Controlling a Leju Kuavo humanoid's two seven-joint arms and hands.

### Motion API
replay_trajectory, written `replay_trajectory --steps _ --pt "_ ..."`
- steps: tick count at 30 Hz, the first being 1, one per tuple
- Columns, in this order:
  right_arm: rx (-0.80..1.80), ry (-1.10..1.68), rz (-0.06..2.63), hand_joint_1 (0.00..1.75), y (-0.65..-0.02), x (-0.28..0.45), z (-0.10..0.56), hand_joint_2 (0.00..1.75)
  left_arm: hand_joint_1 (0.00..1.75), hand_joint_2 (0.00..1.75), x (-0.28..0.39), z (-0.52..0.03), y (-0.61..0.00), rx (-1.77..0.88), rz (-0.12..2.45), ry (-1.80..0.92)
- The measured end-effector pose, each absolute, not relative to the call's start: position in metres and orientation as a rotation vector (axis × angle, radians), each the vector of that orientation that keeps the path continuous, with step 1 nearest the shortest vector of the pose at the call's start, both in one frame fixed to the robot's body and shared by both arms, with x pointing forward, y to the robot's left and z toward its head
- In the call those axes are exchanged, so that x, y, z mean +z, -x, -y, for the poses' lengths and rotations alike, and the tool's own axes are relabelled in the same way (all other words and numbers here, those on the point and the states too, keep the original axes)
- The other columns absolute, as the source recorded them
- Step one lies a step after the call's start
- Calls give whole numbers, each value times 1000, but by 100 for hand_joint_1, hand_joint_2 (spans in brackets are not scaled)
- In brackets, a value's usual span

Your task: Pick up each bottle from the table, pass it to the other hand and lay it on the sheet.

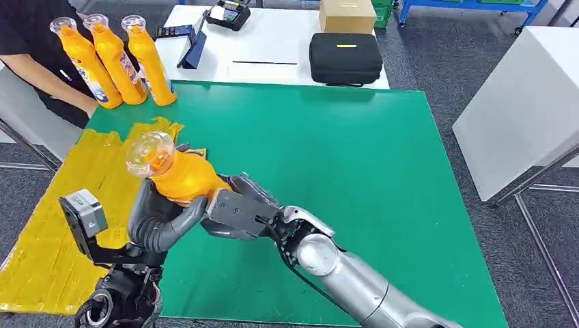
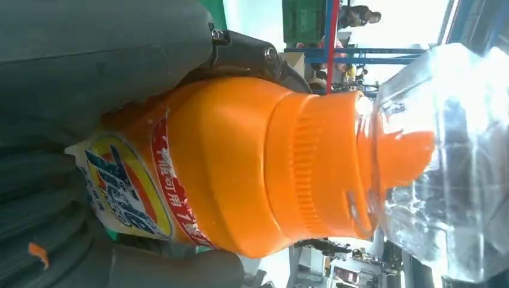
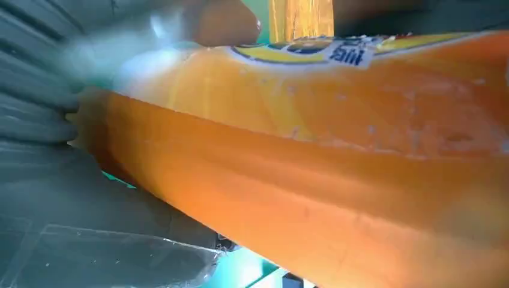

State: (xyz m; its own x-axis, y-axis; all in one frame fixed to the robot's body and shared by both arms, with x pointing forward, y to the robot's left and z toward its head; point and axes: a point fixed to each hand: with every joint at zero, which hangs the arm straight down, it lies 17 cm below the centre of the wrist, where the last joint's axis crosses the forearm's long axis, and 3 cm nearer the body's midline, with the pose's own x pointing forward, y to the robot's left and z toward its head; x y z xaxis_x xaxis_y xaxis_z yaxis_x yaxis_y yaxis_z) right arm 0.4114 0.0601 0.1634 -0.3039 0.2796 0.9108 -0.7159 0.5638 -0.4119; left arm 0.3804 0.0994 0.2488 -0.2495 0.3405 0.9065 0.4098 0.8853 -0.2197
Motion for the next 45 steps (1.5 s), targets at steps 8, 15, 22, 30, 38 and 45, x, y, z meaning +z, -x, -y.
replay_trajectory --steps 8,15,22,30,38,45 --pt "1034 -377 1594 175 -412 164 -61 175 175 175 248 -99 -381 -73 1857 558" --pt "1051 -373 1592 175 -413 164 -62 175 175 175 248 -101 -382 -70 1858 553" --pt "1035 -353 1605 0 -419 168 -62 0 175 175 247 -106 -381 -54 1868 541" --pt "981 -269 1624 0 -441 172 -44 0 175 175 241 -129 -379 -33 1918 383" --pt "920 -196 1581 0 -450 138 -2 0 175 175 193 -167 -380 -34 1853 130" --pt "894 -154 1556 0 -433 114 34 0 175 175 171 -243 -399 -333 1858 -750"
